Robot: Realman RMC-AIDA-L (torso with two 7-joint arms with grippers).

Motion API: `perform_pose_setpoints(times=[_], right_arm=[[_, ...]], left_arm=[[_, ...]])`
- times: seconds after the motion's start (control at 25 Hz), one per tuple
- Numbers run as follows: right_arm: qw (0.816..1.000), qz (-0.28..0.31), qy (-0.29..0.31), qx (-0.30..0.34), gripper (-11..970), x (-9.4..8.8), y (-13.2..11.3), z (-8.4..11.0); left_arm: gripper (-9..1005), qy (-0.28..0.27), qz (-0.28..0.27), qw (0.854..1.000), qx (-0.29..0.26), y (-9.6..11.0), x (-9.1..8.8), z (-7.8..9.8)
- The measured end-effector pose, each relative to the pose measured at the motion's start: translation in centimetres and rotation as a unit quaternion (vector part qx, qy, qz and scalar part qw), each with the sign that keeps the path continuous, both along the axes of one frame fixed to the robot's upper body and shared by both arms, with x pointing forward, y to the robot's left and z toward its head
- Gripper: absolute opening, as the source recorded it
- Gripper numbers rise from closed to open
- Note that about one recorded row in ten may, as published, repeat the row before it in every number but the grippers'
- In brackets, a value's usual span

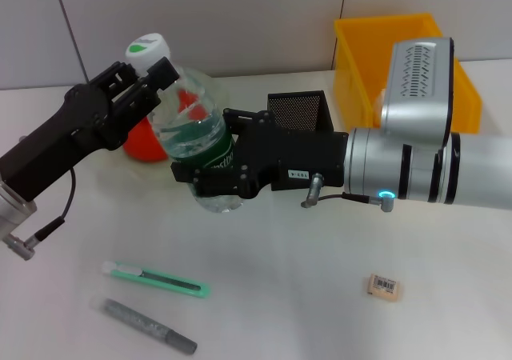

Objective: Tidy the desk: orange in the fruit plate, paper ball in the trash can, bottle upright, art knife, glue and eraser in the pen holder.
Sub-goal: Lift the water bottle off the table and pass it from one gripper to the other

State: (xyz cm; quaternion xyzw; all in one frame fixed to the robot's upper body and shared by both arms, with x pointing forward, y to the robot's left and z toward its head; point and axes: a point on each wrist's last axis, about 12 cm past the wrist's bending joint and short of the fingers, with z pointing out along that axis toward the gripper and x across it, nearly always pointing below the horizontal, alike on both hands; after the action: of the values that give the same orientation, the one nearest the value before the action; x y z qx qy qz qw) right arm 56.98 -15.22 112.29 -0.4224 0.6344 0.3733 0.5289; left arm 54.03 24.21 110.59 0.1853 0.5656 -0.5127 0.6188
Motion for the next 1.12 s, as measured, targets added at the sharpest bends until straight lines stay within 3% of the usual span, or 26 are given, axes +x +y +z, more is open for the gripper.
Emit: perform_pose_setpoints(times=[0.2,0.36,0.92,1.12], right_arm=[[1.000,0.003,0.001,-0.001,761,-0.05,0.08,-0.04],[1.000,0.003,0.000,-0.002,761,-0.04,0.10,0.00],[1.000,0.005,-0.003,-0.002,762,-0.02,0.20,0.11],[1.000,0.007,-0.002,-0.002,762,-0.07,0.19,0.07]], left_arm=[[473,-0.002,-0.003,1.000,0.001,-0.17,0.17,0.15],[449,-0.003,-0.003,1.000,0.001,-0.20,0.21,0.18],[473,-0.004,-0.001,1.000,0.009,0.00,0.01,-0.07],[697,-0.004,0.000,1.000,0.007,0.02,-0.01,-0.05]])
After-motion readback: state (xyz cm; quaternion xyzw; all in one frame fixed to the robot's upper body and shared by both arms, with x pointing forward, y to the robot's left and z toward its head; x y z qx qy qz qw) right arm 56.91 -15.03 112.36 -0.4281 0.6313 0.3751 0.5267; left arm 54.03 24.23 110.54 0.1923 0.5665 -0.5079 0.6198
